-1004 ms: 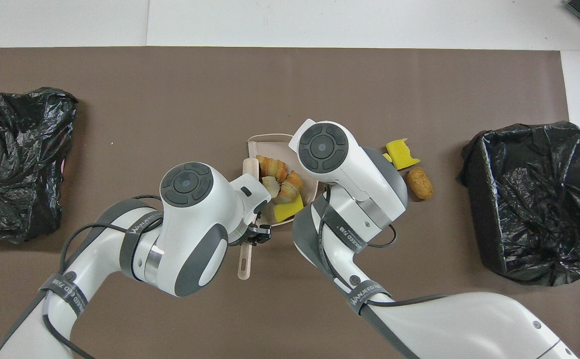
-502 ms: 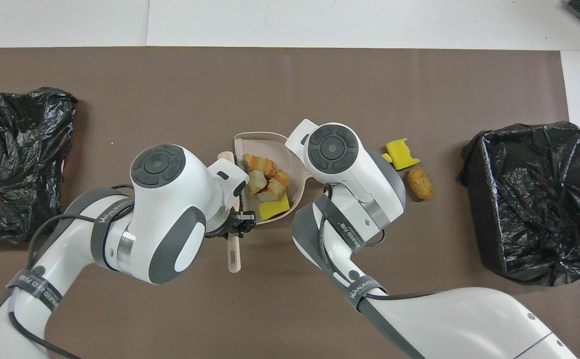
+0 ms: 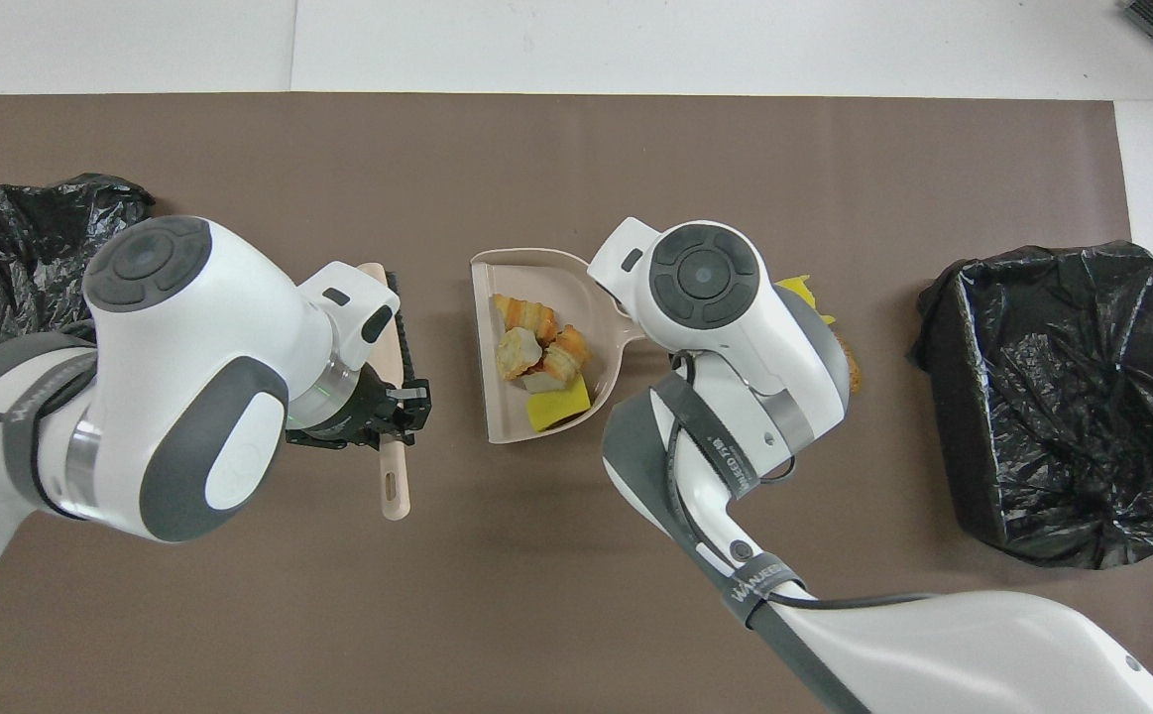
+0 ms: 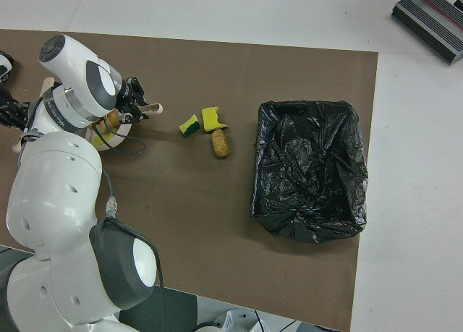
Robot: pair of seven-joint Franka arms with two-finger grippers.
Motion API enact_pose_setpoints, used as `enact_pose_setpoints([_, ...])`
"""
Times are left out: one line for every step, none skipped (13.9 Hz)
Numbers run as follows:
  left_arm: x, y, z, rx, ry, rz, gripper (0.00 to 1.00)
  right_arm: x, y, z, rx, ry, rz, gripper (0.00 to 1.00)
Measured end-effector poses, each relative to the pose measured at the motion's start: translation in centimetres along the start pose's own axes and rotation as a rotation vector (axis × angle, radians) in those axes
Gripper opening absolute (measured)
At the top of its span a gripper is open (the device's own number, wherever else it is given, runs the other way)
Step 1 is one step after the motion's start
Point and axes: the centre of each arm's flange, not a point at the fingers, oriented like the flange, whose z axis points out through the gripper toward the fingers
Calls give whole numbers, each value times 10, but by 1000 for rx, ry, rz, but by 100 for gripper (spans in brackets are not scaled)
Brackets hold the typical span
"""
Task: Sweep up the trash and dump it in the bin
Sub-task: 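Carry the dustpan to the black bag with the right gripper and tip it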
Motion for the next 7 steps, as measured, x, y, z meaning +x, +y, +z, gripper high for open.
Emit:
enact_pose_setpoints([-7,-6,-14,12,-3,2,26,-19,3,-15,7,14,5,31])
enact_pose_setpoints([-16,-11,-23,21,-13,6,26,-41,5,-29,11,19,9,31])
enact_pose_setpoints([-24,-13,-29,28,-26,15,26,-63,7,-41,16,17,14,31])
enact_pose_setpoints([-31,-12,-31,36,-39,27,26,-86,8,-51,21,14,24,31])
enact_pose_setpoints([-39,-8,-29,44,-47,41,26,-108,9,-60,26,11,41,31])
enact_pose_setpoints([-48,0,-24,52,-52,62,26,-130,9,-69,28,7,66,31])
enact_pose_setpoints([-59,11,-17,59,-52,87,26,-152,8,-78,32,2,86,31])
